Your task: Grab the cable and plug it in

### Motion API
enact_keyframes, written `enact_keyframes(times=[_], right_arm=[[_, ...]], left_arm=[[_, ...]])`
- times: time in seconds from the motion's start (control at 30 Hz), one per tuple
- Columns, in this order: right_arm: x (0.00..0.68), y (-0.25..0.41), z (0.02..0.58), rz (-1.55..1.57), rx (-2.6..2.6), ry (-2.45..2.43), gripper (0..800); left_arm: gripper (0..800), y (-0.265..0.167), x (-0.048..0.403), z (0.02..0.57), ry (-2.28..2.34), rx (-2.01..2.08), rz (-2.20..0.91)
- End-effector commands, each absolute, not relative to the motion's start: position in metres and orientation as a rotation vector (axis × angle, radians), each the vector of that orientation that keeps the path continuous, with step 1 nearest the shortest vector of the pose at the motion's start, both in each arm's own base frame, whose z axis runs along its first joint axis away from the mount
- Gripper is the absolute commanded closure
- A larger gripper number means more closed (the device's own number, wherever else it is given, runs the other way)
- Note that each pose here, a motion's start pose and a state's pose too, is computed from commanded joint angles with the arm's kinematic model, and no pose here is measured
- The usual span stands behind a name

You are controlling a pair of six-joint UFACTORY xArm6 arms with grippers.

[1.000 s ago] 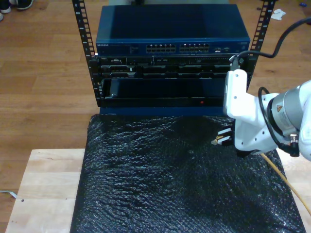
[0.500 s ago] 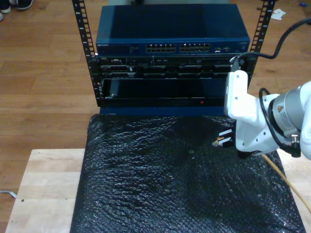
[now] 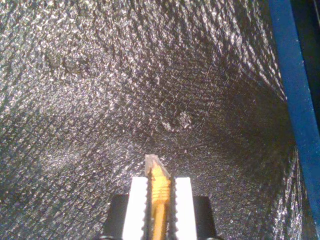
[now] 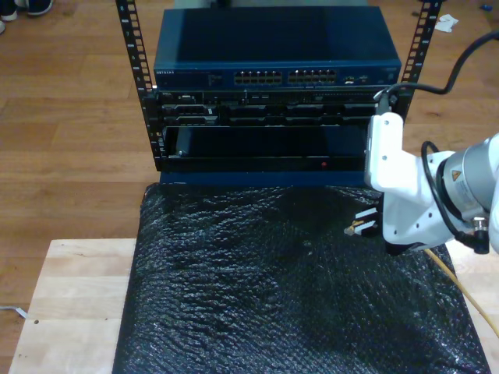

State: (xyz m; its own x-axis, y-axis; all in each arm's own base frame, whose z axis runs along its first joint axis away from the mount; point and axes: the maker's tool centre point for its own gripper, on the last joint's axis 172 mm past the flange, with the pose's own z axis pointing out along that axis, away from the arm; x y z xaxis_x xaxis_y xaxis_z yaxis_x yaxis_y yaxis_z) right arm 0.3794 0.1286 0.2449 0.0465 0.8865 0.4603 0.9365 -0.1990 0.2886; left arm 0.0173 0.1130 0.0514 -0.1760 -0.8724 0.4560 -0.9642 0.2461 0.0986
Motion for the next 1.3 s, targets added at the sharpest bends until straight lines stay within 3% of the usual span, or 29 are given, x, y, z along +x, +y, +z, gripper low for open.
enact_keyframes(times=[0.73,1.3], right_arm=[[0.385,0.122,0.25,-0.877,-2.23,-1.908,800],[0.47,0.102,0.281,-1.145,-2.362,-2.057,800]], left_arm=[[1,0.115,0.017,0.036,-2.135,1.692,0.268],[1,0.115,0.017,0.036,-2.135,1.69,0.267]])
